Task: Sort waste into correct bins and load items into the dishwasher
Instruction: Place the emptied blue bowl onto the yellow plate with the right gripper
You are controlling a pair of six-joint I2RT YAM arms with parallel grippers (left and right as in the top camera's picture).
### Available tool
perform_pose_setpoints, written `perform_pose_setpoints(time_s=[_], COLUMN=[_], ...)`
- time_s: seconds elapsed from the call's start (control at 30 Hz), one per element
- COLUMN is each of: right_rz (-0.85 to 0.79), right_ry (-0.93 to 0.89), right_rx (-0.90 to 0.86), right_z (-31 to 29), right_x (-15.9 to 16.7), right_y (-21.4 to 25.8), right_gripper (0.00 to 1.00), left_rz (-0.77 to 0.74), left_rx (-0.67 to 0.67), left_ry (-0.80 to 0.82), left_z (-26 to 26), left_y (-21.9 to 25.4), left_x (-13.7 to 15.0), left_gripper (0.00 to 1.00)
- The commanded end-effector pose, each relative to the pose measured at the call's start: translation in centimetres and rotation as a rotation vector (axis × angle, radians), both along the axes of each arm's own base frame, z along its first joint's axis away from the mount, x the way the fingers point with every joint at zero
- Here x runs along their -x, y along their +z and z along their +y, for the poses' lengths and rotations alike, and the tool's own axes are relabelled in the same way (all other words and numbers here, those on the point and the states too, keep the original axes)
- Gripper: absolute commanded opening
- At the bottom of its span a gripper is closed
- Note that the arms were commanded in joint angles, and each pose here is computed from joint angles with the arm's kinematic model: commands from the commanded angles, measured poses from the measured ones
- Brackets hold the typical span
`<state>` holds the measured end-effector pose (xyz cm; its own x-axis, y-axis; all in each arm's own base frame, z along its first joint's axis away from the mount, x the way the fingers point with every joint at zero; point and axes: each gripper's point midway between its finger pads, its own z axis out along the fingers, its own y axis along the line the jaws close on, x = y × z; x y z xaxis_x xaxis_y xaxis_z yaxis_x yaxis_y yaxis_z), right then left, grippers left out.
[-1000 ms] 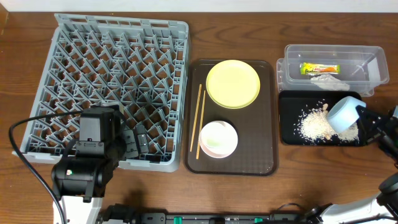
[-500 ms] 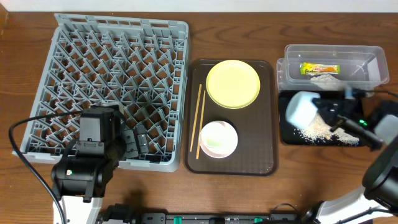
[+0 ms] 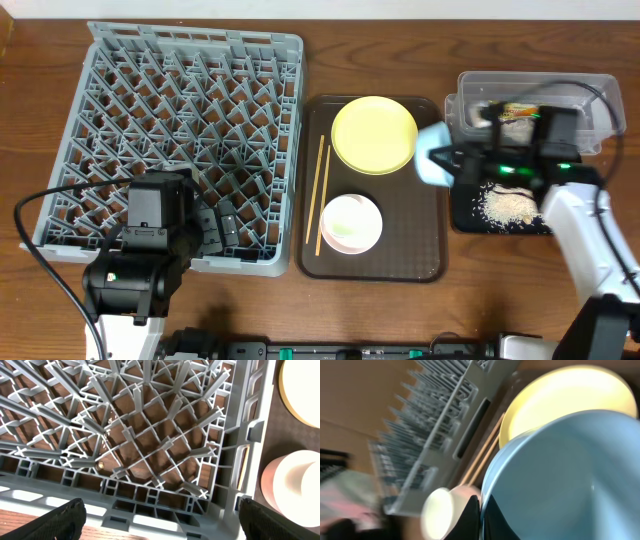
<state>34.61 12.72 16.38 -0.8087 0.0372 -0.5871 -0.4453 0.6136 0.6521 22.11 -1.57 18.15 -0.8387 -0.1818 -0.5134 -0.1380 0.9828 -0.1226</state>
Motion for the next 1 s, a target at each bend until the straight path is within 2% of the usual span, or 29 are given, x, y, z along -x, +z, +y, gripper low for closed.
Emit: perform_pose_setpoints(time_s=[0.0,0.23,0.57,0.7,0.77,0.8,0.93,0.97], right_rz=[-0.149,-0.471,-0.393,-0.366,-0.353,-0.355,-0.354,-0.351], right_ry=[-0.039,-0.074,0.016,0.006,-0.003,0.006,0.031,0.041], right_rx=[0.266,0.602,0.642,0.634,0.622,0.61,0.58,0.569], right_z=[2.3,6.7,9.5,9.7,9.7,10.0,10.4,10.5], right_x=[-2.2,-5.1,-5.3,-5.5,-5.4,-5.3,-4.7,-4.3], right_y=[-1.4,-1.3,-8.3,-9.4,-9.4,-9.3,-8.5,-8.0], right_gripper=[0.01,0.01,0.01,0.01,0.11,0.24,0.4,0.4], left_rz=[-0.018,-0.018,-0.018,-0.015,-0.014,-0.014,-0.014,-0.014], left_rx=[-0.01,-0.01,-0.01,-0.01,-0.01,-0.01,-0.01,-0.01], left_ry=[-0.004,-0.004,-0.004,-0.004,-0.004,-0.004,-0.004,-0.004], left_z=[0.2,0.2,0.2,0.2,0.2,0.2,0.2,0.2], left_y=[0.7,0.7,0.7,0.7,0.7,0.7,0.7,0.7], left_x=[-0.2,-0.2,-0.2,-0.2,-0.1,-0.1,-0.1,-0.1], left_gripper=[0.98,0.98,0.98,0.98,0.98,0.98,0.98,0.98])
